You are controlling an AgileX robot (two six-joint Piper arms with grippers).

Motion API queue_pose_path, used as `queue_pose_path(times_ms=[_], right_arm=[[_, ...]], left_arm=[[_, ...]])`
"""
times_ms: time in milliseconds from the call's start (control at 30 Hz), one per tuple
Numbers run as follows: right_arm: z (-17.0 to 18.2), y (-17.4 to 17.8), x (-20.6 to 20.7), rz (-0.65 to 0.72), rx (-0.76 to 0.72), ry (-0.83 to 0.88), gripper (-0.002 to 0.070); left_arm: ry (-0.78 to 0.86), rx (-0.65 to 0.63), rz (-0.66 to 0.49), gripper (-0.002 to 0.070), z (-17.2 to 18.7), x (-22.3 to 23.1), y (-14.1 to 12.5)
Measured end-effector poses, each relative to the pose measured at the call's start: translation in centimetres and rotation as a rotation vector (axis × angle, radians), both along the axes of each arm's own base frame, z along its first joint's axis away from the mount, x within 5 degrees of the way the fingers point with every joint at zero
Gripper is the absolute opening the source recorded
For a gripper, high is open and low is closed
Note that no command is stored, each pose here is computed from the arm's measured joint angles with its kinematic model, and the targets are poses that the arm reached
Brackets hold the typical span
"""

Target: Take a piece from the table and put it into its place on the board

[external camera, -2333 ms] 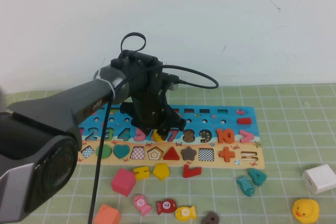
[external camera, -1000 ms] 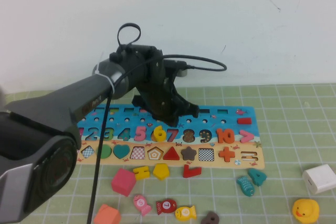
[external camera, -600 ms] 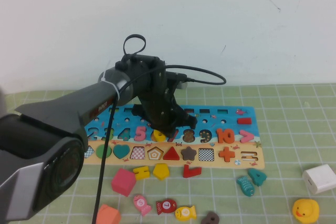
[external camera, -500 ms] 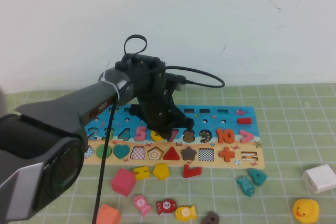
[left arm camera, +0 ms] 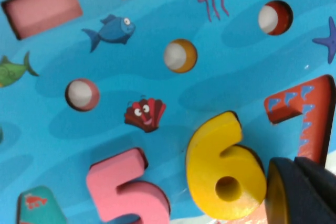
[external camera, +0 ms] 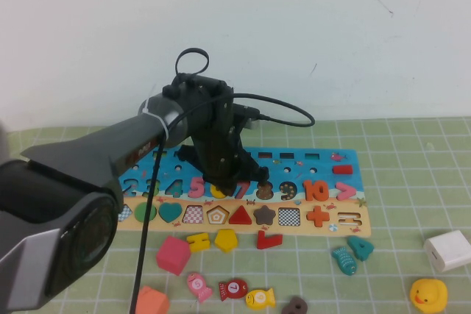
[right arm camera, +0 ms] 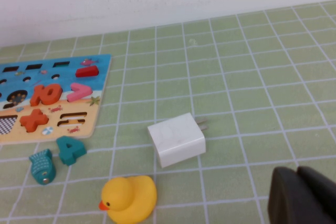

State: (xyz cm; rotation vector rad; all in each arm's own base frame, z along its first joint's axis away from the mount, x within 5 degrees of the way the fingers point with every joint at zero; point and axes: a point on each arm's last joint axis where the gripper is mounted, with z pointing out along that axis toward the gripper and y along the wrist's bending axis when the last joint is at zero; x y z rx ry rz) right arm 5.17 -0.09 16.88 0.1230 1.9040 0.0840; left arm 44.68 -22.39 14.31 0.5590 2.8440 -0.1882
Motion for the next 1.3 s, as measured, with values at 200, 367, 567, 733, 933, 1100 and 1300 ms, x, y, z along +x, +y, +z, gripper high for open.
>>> queue_pose_path(times_ms=[200,367,567,733,933,1100,1300], right_arm=[[0.0,0.0,0.0,0.0,0.0,0.0,-0.0001],[0.0,0.0,0.0,0.0,0.0,0.0,-0.0001],[0.0,0.0,0.0,0.0,0.0,0.0,-0.0001],[0.0,0.0,0.0,0.0,0.0,0.0,-0.0001],[0.0,0.0,0.0,0.0,0.0,0.0,-0.0001],[0.0,0.0,0.0,0.0,0.0,0.0,-0.0001],[0.0,0.0,0.0,0.0,0.0,0.0,-0.0001]], left_arm=[[-0.083,0.017,-0.035,0.0,4.1,-0.3,0.5],[-0.178,0.004,-0.088,0.0,9.7,-1.4,1.2],[-0.262,-0.007,-0.155,0.0,15.6,-3.9,1.5],[-0.308,-0.028,-0.214,-0.0001,18.0,-7.7,0.9],[-0.372,-0.081,-0.23,-0.0001,19.3,-13.7,2.2],[-0.432,-0.135,-0.184,-0.0001,20.3,-18.7,5.4],[-0.506,-0.205,-0.129,-0.0001,20.9,-24.7,9.3]])
